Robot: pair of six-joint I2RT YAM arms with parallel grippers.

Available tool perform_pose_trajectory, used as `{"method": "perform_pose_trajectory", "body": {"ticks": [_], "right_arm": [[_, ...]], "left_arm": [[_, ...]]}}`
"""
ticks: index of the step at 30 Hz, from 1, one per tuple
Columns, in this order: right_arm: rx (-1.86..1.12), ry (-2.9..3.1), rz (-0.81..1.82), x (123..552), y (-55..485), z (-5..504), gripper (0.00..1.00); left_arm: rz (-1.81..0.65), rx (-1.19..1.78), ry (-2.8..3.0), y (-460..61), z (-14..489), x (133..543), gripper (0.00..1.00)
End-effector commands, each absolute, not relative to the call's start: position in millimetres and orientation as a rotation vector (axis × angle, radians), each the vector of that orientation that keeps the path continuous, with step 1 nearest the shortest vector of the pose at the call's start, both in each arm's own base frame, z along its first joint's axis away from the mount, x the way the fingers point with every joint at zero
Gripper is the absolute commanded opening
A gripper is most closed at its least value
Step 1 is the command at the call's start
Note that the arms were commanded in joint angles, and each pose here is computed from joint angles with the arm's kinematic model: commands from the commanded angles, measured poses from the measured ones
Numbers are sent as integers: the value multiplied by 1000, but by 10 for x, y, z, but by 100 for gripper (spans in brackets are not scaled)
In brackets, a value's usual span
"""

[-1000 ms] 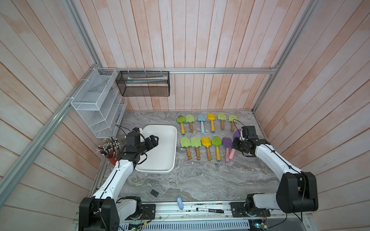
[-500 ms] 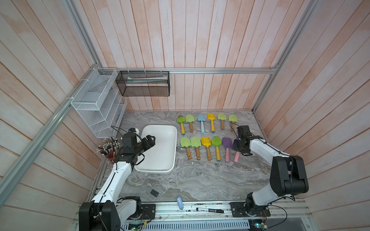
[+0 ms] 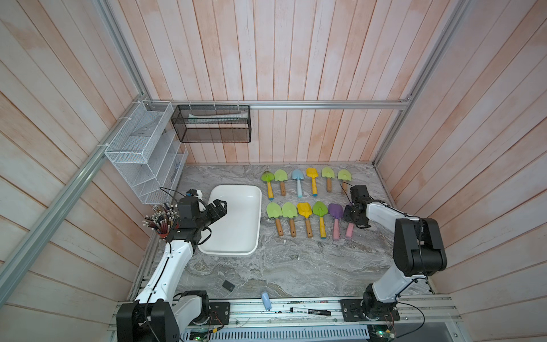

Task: Take the shovel out of the storage box
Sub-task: Place the shovel at the center of the board, then reset both arms

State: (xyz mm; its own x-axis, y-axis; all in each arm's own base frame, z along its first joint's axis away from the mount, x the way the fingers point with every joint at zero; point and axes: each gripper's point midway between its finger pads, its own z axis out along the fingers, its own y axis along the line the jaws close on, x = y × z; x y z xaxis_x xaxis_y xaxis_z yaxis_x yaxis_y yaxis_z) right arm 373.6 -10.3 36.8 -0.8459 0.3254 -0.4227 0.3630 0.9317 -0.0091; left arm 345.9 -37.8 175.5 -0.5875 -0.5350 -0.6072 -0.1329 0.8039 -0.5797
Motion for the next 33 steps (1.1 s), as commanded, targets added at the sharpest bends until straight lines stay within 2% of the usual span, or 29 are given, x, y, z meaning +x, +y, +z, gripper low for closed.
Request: {"method": "perform_pose_trajectory", "body": {"ticks": [1,9,14,20,23,28,33], "right_arm": [[498,2663,-102,3766,-87,309,23],[498,2655,-74,3754,-58,318,36],[502,2586,-56,3804,-66,567,48],[497,2368,-18,3943,-105,1076,74],[493,2281,18,4021,-94,1272,79],[510,2113,36,4144,-143,1579,82],[508,1995,3,4159,-231,1673,85]], "left_arm": [[-583,-499,2167,-319,1721,3422,91],[-491,-582,2154,-93,1664,3431,91],[-481,-590,2117,-44,1728,3502,98],[-333,-636,2062,194,1833,3628,100],[-289,-611,2036,250,1900,3699,100],[-262,-388,1896,187,2144,3826,100],[-180,-209,1713,164,2275,3753,100]]}}
